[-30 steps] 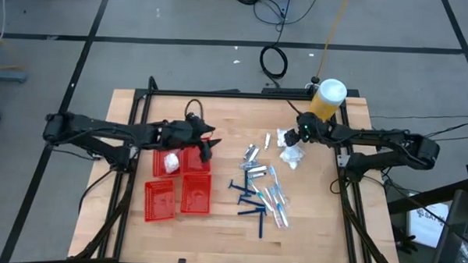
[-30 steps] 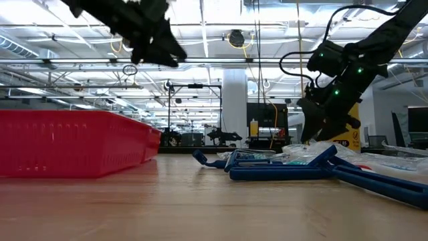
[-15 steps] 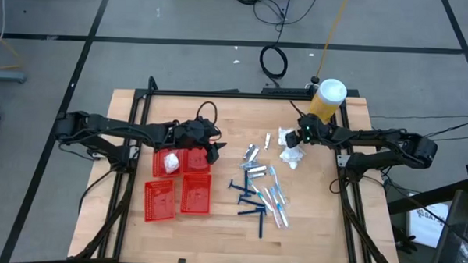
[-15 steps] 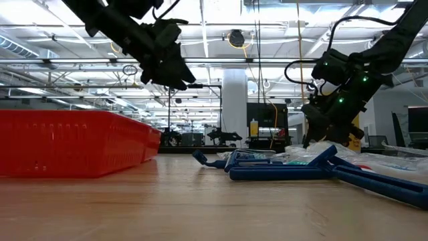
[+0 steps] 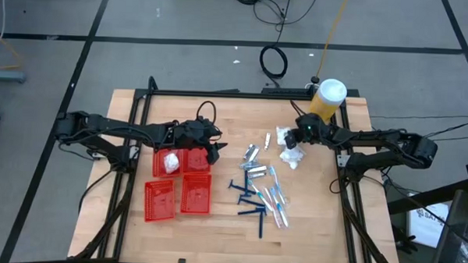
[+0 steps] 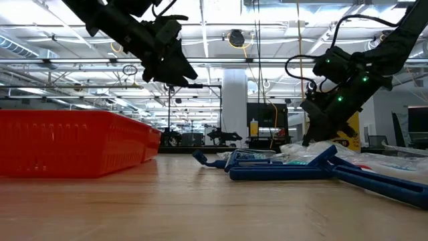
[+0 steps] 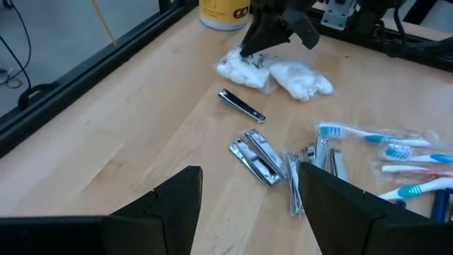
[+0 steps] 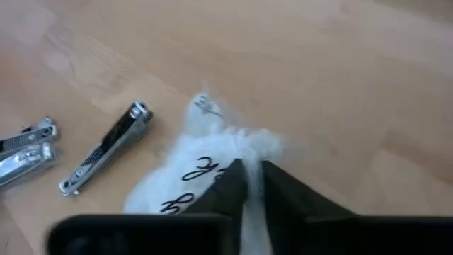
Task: Pick & Place Travel size toiletries
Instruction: Put the transparent cotton pack into the top left red basket
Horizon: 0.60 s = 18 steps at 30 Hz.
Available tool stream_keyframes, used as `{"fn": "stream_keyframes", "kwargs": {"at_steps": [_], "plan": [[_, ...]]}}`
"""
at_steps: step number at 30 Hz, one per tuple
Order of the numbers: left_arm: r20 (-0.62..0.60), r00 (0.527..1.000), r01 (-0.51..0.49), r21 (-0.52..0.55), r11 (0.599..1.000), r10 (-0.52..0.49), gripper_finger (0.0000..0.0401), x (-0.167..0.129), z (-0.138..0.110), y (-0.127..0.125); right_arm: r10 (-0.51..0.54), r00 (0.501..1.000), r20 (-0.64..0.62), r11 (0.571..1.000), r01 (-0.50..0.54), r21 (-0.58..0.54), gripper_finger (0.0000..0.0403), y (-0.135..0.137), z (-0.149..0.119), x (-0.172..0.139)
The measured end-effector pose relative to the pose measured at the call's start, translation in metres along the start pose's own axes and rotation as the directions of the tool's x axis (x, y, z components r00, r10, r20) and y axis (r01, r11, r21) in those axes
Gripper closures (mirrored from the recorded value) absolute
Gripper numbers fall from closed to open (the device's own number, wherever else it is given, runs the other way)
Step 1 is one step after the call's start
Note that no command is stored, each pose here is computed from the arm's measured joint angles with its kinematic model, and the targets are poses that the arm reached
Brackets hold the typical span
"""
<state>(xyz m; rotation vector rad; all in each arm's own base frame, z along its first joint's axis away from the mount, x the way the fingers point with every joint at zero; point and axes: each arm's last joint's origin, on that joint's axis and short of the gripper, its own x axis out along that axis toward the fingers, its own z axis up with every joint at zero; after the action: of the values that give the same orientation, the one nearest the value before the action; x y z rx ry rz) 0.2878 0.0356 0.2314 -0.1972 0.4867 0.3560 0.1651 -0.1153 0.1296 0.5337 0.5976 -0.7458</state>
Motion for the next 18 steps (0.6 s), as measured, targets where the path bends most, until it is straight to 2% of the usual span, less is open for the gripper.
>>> {"fn": "stream_keyframes", "kwargs": {"at_steps": [4, 8, 13, 16, 18], "plan": [[0.003, 1.000, 0.000, 0.020, 1.000, 0.000, 0.0173, 0.000, 0.000, 0.000, 0.053, 0.997, 0.058, 0.998, -0.052, -0.027, 0.0392, 0.004, 0.006, -0.001], [0.024, 1.000, -0.002, 0.014, 1.000, 0.001, 0.0173, 0.003, 0.001, -0.001, 0.211, 0.968, 0.135, 0.973, -0.196, -0.118, 0.0399, 0.017, 0.014, -0.004], [0.072, 0.997, -0.004, 0.047, 0.999, 0.001, 0.0173, 0.014, 0.002, -0.003, 0.412, 0.876, 0.252, 0.889, -0.326, -0.320, 0.0400, 0.044, 0.023, -0.013], [0.109, 0.994, -0.002, 0.082, 0.997, -0.007, 0.0174, 0.024, 0.001, -0.005, 0.485, 0.817, 0.313, 0.831, -0.318, -0.456, 0.0400, 0.060, 0.025, -0.020], [0.123, 0.992, -0.002, 0.096, 0.995, -0.010, 0.0174, 0.030, -0.001, -0.006, 0.503, 0.790, 0.350, 0.803, -0.278, -0.527, 0.0401, 0.069, 0.025, -0.024]]}}
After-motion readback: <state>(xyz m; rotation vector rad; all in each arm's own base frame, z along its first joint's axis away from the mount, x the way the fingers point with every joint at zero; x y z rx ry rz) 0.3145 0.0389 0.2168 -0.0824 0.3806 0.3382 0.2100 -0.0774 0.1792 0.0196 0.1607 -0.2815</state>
